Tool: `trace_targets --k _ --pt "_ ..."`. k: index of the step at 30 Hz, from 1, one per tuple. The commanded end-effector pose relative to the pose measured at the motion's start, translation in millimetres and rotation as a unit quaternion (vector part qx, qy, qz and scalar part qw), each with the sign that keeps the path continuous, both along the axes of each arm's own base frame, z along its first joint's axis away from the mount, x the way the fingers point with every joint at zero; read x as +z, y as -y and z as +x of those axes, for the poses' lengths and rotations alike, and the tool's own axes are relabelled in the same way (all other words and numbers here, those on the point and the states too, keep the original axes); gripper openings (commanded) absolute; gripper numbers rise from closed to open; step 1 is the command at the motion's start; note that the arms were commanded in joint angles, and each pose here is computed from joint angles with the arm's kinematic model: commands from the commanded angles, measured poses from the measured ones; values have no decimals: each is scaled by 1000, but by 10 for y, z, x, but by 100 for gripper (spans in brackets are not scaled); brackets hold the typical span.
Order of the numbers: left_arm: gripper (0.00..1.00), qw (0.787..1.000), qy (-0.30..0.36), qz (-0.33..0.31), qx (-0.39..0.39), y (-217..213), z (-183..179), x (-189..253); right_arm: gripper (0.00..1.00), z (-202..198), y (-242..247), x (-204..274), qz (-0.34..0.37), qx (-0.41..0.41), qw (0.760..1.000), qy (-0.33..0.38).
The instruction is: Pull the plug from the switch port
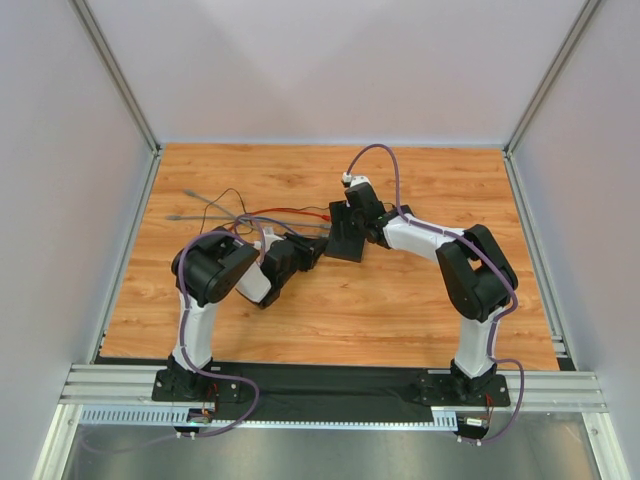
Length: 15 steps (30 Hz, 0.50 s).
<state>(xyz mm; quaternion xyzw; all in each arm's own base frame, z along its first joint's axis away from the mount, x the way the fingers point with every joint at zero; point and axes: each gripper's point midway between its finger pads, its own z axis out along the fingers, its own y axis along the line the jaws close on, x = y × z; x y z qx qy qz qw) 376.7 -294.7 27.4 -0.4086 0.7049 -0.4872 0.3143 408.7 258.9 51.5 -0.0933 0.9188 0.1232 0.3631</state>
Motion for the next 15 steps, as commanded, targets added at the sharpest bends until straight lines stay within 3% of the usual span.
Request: trace_targets --k 1,15 --pt "37 1000 -17 9 12 -59 -51 -181 77 -3 13 -79 -9 3 1000 -14" --pt "41 1000 -19 -4 17 -74 -65 -239 77 -1 3 -107 -10 7 1000 -18"
